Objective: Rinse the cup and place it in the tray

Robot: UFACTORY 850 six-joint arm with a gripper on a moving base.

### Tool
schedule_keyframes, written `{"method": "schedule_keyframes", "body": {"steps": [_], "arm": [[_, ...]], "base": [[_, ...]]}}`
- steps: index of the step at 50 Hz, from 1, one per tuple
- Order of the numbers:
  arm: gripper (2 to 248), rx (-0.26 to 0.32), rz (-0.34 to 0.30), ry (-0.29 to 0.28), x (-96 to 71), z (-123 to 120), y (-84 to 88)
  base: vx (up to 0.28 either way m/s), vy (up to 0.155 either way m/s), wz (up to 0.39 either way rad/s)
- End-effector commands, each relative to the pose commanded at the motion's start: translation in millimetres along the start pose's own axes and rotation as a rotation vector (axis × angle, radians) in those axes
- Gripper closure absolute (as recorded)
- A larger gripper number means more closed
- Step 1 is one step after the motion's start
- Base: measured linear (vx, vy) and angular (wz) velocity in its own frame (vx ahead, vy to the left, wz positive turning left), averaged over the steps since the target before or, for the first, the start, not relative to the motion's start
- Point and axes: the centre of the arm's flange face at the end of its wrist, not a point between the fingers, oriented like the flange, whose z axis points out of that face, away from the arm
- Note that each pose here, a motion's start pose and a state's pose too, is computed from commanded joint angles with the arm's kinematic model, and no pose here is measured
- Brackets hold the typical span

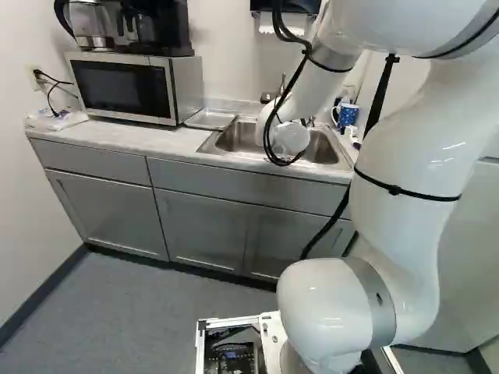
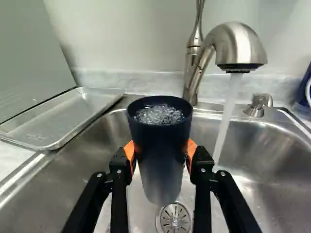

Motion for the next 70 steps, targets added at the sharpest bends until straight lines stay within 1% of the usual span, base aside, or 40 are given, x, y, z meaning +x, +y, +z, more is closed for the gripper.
{"method": "schedule_keyframes", "body": {"steps": [21, 45, 70], "arm": [[129, 0.061, -0.011, 0.044, 20.9, -5.9, -31.1], [129, 0.080, -0.012, 0.070, 43.1, -13.6, -40.4], [129, 0.134, -0.024, 0.049, 40.6, -14.0, -68.6]], "base": [[0.000, 0.000, 0.000], [0.000, 0.000, 0.000], [0.000, 0.000, 0.000]]}}
